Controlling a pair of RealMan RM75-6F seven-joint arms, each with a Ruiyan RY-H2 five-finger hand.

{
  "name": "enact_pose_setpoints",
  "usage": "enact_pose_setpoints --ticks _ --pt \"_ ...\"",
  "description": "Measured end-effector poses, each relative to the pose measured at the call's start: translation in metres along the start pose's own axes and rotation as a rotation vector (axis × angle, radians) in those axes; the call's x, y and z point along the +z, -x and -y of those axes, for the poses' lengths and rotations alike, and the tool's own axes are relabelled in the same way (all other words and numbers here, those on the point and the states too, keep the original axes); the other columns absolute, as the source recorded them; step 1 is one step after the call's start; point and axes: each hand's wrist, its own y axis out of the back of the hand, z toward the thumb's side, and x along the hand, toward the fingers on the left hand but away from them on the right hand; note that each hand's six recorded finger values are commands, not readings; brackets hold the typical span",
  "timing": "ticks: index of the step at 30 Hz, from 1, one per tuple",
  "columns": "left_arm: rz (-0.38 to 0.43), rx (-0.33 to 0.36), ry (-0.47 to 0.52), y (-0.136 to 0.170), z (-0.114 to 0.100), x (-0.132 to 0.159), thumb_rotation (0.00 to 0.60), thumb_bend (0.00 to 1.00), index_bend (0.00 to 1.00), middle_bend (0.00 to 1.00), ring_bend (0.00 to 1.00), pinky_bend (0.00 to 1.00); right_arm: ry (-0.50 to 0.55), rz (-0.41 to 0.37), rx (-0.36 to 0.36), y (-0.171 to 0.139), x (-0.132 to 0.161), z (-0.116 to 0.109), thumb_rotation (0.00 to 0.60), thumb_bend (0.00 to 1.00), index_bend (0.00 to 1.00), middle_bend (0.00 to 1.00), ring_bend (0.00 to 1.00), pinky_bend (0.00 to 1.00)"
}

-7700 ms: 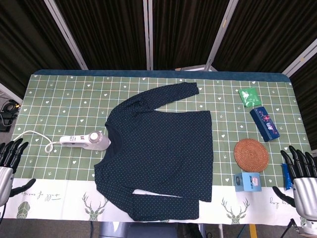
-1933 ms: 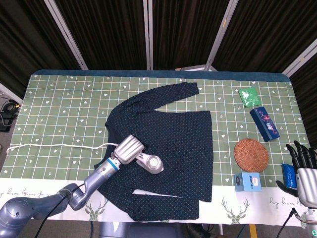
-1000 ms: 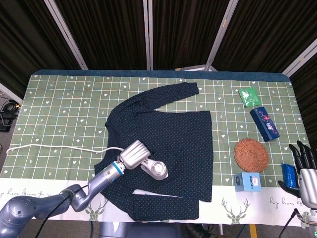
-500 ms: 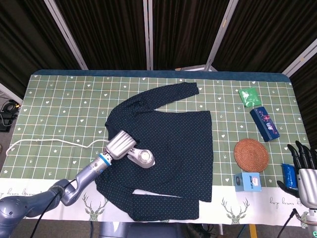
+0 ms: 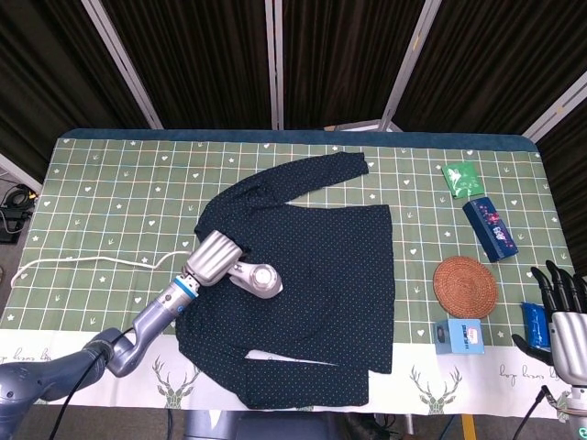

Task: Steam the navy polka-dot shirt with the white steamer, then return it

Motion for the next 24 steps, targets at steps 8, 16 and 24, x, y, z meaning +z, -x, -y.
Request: enact_pose_setpoints --ticks 8,16,24 --pt "-0.123 0.013 -0.005 0.018 -0.015 -0.053 0.6 0.54 0.93 0.87 0.85 1.0 0.001 -0.011 -0.001 -0.001 0.002 -0.001 0.6 0.0 0.0 0.0 0.0 0.0" --pt "-0.254 -0.014 0.01 0.052 -0.011 -0.105 0.6 0.55 0.93 0.87 0.85 1.0 -0.002 -0.028 0.001 -0.003 0.008 0.0 0.6 0.0 0.0 0.0 0.0 0.0" --pt "-0.349 -0.063 0.026 0.082 0.007 -0.14 0.6 0.5 0.88 0.84 0.83 0.99 -0.006 -0.034 0.005 -0.004 0.011 0.002 0.6 0.0 0.0 0.0 0.0 0.0"
